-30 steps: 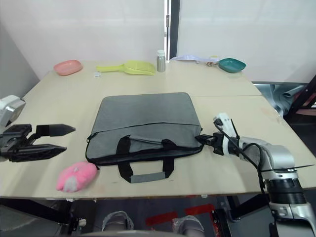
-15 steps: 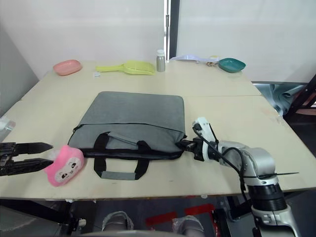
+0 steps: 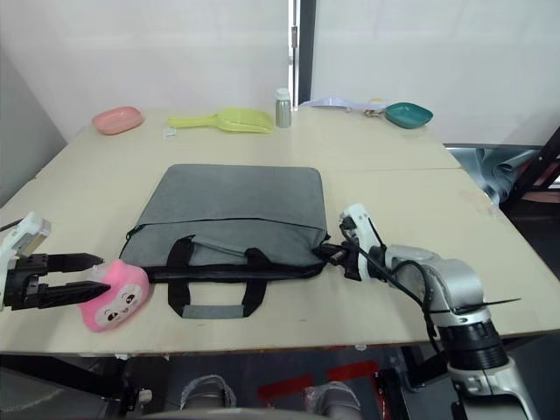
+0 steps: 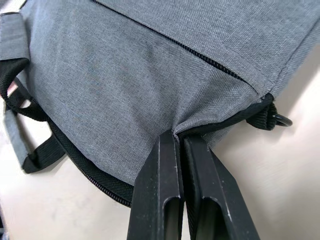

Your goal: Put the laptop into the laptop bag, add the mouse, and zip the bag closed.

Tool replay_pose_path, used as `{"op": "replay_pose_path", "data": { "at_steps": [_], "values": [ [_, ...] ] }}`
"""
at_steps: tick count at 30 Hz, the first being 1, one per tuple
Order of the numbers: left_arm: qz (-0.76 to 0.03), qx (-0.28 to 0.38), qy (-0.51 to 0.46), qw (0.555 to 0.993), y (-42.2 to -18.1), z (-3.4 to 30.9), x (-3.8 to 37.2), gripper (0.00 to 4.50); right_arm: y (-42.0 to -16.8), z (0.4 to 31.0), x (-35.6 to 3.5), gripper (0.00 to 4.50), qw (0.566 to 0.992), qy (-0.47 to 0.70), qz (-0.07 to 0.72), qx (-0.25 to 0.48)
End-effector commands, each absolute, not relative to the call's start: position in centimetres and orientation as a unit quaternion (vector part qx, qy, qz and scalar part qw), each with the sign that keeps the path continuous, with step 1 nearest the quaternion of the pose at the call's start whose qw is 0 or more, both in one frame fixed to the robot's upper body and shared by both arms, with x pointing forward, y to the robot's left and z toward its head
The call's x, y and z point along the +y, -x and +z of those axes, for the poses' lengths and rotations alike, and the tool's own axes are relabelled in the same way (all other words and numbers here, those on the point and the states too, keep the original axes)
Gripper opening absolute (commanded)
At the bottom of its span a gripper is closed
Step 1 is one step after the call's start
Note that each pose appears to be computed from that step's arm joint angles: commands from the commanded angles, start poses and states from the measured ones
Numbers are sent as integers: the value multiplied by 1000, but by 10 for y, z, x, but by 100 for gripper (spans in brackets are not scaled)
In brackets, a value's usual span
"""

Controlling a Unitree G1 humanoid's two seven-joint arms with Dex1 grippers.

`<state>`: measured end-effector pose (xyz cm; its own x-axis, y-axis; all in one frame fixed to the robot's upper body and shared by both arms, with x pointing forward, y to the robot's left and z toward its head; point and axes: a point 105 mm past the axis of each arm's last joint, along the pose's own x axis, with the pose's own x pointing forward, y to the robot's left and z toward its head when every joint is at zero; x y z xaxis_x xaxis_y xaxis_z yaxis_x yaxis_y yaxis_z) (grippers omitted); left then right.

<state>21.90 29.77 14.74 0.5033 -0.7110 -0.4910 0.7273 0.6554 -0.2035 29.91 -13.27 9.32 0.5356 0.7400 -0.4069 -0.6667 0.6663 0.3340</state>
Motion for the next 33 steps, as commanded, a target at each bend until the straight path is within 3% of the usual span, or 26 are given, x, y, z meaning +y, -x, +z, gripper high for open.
{"op": "replay_pose_path", "data": {
  "at_steps": [1,6,10,14,17,20,23,24,33],
  "values": [
    [-442,255,-13,860,-216,164,289,450,-287,115,-128,134,863,-27,447,234],
    [-459,246,-10,854,-213,181,284,450,-285,104,-156,306,864,-2,419,280],
    [-473,239,-33,847,-208,196,281,450,-298,145,-199,442,889,33,390,238],
    [-479,236,-55,843,-202,211,283,450,-296,186,-188,442,877,66,442,177],
    [-478,245,-68,841,-192,222,288,450,-281,204,-135,442,824,94,544,127],
    [-465,256,-67,845,-184,225,296,450,-282,199,-91,442,792,110,590,114],
    [-448,266,-52,852,-175,220,304,450,-303,197,-54,367,795,91,590,106],
    [-445,267,-49,853,-173,219,305,450,-308,198,-48,320,798,85,587,106],
    [-388,258,-2,885,-159,196,316,450,-317,170,24,11,760,141,628,87]
  ]
}}
